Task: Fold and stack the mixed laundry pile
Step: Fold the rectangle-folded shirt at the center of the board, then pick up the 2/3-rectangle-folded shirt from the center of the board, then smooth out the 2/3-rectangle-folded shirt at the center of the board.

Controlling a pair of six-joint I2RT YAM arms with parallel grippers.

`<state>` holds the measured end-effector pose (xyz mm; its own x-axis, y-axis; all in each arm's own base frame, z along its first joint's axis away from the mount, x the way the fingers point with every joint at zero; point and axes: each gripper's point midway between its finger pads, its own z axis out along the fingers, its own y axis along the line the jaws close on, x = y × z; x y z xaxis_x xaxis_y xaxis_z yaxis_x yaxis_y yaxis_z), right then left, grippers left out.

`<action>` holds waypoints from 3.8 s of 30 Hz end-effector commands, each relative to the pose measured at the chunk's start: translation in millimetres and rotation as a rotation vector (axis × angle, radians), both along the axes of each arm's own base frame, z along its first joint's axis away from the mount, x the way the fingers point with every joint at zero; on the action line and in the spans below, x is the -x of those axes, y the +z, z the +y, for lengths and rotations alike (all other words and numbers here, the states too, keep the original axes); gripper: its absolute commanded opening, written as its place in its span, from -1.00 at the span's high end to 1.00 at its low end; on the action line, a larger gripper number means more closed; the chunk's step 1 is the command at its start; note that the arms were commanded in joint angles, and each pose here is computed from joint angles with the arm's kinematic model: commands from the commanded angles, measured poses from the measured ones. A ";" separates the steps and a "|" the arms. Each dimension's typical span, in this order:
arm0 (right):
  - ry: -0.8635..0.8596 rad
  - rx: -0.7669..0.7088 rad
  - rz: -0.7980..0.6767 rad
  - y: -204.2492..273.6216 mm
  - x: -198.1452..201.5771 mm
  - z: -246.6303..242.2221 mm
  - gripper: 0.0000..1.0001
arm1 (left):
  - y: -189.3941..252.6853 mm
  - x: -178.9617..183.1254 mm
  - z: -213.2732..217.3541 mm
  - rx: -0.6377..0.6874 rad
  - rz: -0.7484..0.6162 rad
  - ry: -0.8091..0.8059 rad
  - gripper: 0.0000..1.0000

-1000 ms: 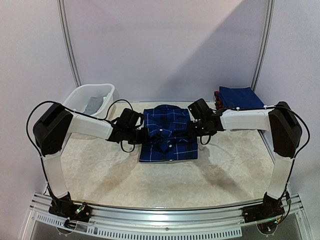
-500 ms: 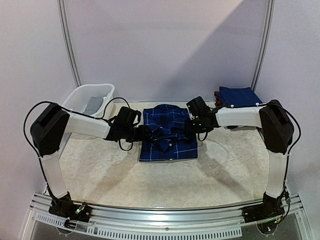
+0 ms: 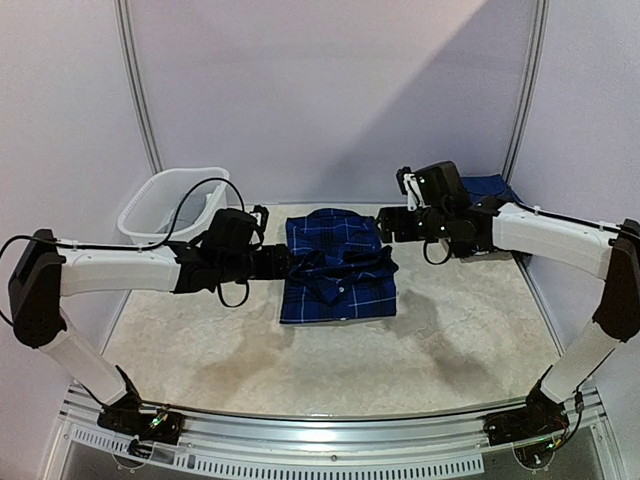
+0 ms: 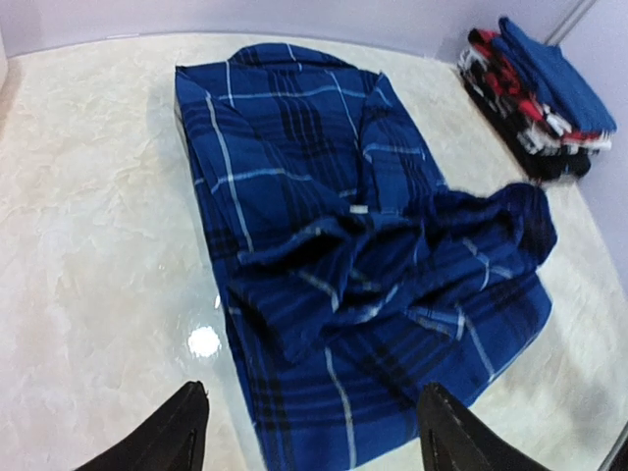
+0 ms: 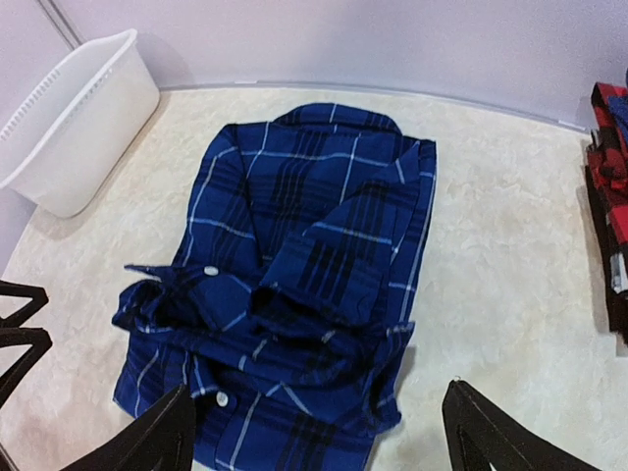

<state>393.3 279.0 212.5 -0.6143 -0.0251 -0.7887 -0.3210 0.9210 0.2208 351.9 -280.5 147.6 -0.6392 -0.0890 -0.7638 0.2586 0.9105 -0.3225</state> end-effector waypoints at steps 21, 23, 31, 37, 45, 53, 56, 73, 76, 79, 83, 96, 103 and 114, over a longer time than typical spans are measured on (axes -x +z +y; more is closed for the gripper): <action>0.497 -0.020 0.157 -81.5 113.7 104.7 -0.20 | -82.6 58.5 -14.6 -0.039 -0.002 -0.150 -0.14; 0.501 -0.033 0.167 -82.7 113.7 107.9 -0.19 | -87.9 60.1 -14.6 -0.033 0.006 -0.153 -0.14; 0.511 -0.156 0.218 -81.4 117.2 128.4 -0.22 | -103.4 67.7 -14.5 -0.011 0.034 -0.169 -0.12; 0.435 -0.154 0.262 -96.2 106.1 134.0 -0.25 | -116.9 69.1 -15.9 -0.001 0.048 -0.171 -0.10; 0.389 -0.164 0.320 -116.2 102.0 137.7 -0.30 | -126.7 68.8 -16.5 0.001 0.057 -0.167 0.12; 0.354 -0.128 0.333 -132.8 91.9 141.4 -0.30 | -132.9 70.1 -16.8 0.000 0.061 -0.174 0.41; 0.344 -0.112 0.332 -137.8 88.6 141.8 -0.29 | -136.8 70.9 -17.0 0.003 0.064 -0.176 0.69; 0.295 -0.060 0.281 -143.9 31.0 138.6 0.80 | -140.9 73.0 -17.0 0.001 0.068 -0.189 1.00; 0.282 -0.062 0.263 -139.4 14.8 135.3 0.81 | -141.7 73.1 -17.4 0.000 0.069 -0.192 1.00; 0.263 -0.072 0.246 -132.2 -2.7 130.5 0.81 | -142.4 73.2 -17.3 -0.001 0.071 -0.191 1.00; 0.250 -0.085 0.230 -128.2 -22.5 129.0 0.81 | -142.6 73.7 -17.8 0.000 0.072 -0.195 1.00; 0.339 -0.003 0.197 -94.1 8.9 125.4 0.00 | -141.6 73.2 -15.2 -0.006 0.076 -0.181 1.00; 0.357 0.031 0.214 -97.0 45.0 115.1 -0.05 | -142.2 74.2 -14.3 0.002 0.079 -0.177 1.00; 0.331 0.074 0.261 -124.3 63.3 109.6 -0.07 | -143.9 74.9 -14.4 0.000 0.084 -0.180 1.00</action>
<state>333.2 396.3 98.1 -0.7280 -0.3065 -0.6132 -0.5715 0.7654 0.2959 285.7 -298.7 16.8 -0.6864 0.0033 -0.7272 0.3884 0.8471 -0.3627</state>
